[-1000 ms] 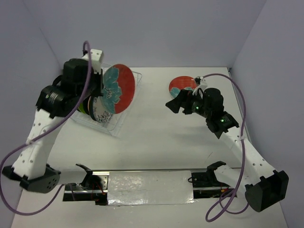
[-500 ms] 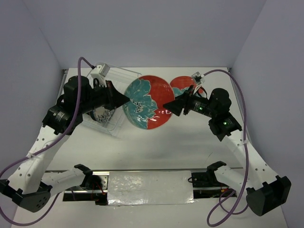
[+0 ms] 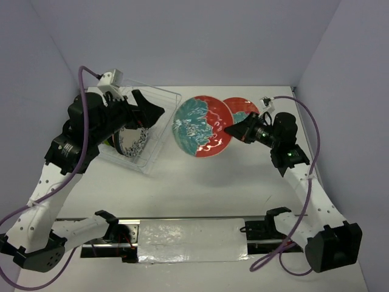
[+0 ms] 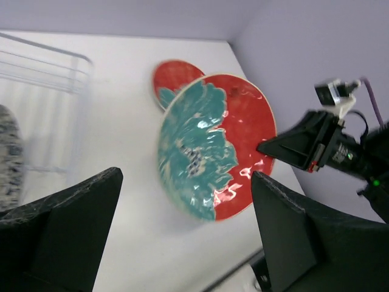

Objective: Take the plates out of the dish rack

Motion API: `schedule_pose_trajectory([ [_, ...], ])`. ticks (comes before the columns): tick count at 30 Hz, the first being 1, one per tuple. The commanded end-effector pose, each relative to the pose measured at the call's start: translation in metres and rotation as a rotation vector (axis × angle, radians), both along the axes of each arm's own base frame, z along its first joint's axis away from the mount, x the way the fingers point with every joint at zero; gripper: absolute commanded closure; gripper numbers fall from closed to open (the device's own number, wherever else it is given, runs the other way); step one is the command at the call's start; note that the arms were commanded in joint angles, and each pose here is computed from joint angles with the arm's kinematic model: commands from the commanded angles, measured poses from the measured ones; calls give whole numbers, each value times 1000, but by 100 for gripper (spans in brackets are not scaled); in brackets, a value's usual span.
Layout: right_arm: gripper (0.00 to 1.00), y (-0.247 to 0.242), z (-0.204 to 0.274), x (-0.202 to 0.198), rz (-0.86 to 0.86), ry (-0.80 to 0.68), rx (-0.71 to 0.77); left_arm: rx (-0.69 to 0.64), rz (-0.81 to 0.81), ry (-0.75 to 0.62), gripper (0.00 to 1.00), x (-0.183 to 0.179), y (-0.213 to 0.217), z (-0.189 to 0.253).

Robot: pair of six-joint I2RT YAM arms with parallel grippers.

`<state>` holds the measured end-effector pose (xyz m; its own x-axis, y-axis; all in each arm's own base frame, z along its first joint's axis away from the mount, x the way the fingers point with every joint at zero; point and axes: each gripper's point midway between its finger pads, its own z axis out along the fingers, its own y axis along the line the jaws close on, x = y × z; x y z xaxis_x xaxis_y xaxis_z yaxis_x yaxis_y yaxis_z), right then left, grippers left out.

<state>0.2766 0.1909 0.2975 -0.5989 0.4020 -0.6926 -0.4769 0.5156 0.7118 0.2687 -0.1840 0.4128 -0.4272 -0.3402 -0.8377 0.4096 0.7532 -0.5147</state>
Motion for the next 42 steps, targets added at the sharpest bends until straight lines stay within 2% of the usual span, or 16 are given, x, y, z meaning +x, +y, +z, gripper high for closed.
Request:
schedule_pose_trajectory([
  [1, 100, -62, 13, 52, -340, 57, 131, 101, 255, -57, 1, 14, 49, 12],
  [6, 100, -130, -29, 108, -636, 183, 186, 220, 341, -46, 1, 5, 77, -3],
  [10, 100, -167, -65, 158, -725, 277, 208, 317, 338, -12, 0, 2, 84, -22],
  [12, 100, -172, -77, 180, -704, 289, 208, 360, 326, 10, 1, 0, 86, -32],
  [13, 100, -170, -105, 191, -677, 354, 194, 386, 326, 10, 1, 0, 89, -34],
  [17, 100, -169, -110, 225, -614, 327, 183, 449, 330, 21, 1, -4, 97, -48],
  [23, 99, -167, -158, 242, -602, 467, 233, 443, 295, 41, 1, -4, 90, -68],
  [26, 91, -168, -190, 241, -628, 571, 215, 435, 293, 53, 1, -4, 89, -77],
  [27, 84, -169, -195, 240, -638, 587, 207, 436, 296, 53, 0, -3, 89, -78],
  [29, 78, -171, -206, 235, -650, 621, 167, 445, 301, 60, 1, -4, 91, -80],
  [30, 69, -172, -205, 235, -664, 619, 146, 451, 312, 62, 0, -4, 93, -80],
  [33, 48, -172, -201, 233, -687, 623, 19, 468, 334, 72, 1, -5, 99, -82],
  [36, 34, -170, -202, 221, -716, 644, -168, 468, 344, 78, 0, -5, 100, -82],
  [37, 33, -170, -209, 212, -706, 674, -241, 465, 342, 78, 1, -5, 100, -81],
  [38, 26, -175, -207, 218, -733, 665, -288, 469, 338, 87, 0, -5, 99, -84],
  [42, 25, -170, -231, 203, -694, 764, -479, 483, 348, 101, 0, -6, 102, -87],
])
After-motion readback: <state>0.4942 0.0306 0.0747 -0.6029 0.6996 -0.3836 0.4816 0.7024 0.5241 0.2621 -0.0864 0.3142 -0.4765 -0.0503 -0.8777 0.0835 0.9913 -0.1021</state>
